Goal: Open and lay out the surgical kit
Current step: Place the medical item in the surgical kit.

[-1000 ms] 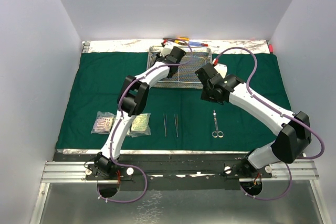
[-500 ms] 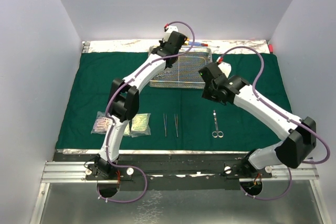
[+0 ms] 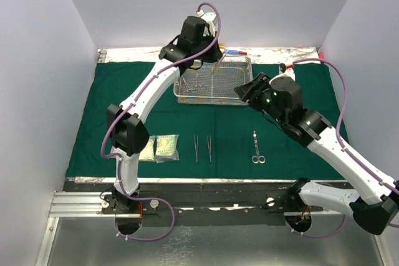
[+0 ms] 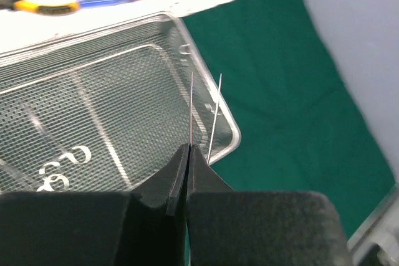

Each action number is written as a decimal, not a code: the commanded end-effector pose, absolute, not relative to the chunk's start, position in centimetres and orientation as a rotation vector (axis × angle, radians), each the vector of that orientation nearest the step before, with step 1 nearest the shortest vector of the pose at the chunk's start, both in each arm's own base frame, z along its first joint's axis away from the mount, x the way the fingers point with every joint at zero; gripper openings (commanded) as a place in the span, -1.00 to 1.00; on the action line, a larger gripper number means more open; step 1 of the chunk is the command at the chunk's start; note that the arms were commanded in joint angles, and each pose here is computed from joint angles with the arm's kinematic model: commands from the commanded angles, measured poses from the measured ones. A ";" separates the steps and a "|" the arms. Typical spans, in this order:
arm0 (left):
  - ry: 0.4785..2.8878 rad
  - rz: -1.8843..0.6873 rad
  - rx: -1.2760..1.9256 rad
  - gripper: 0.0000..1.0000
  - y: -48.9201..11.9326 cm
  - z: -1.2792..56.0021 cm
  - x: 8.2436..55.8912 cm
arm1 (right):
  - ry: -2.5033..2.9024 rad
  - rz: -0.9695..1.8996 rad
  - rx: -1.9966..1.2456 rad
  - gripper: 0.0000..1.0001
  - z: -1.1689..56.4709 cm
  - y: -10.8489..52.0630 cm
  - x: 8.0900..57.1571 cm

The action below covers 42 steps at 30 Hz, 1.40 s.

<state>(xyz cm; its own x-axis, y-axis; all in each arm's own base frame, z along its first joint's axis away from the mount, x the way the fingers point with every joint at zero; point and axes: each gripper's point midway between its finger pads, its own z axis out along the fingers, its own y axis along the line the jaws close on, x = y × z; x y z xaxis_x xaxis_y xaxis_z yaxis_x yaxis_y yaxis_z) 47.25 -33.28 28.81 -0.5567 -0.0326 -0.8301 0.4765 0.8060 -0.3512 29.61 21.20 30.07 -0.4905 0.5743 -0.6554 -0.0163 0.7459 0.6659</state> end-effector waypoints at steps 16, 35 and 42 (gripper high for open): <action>1.921 -1.273 0.329 -1.00 -34.6 41.2 38.8 | 1.648 1.231 0.323 0.35 38.7 26.1 29.6; 1.734 -1.802 0.205 -1.00 -33.3 50.7 33.2 | 1.327 1.368 0.209 0.36 46.8 26.1 28.6; 1.679 -1.855 0.222 -1.00 -32.9 52.3 32.2 | 1.268 1.433 0.140 0.04 48.8 26.9 27.8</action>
<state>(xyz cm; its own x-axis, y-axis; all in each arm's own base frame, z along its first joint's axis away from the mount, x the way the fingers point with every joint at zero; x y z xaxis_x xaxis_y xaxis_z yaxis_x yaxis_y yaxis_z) 34.83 -33.77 48.57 -0.8058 -0.3305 -0.4914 0.4870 0.1024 -0.8674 28.76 26.60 46.25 -0.3422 0.7655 -0.5449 -0.5640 0.2965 0.7707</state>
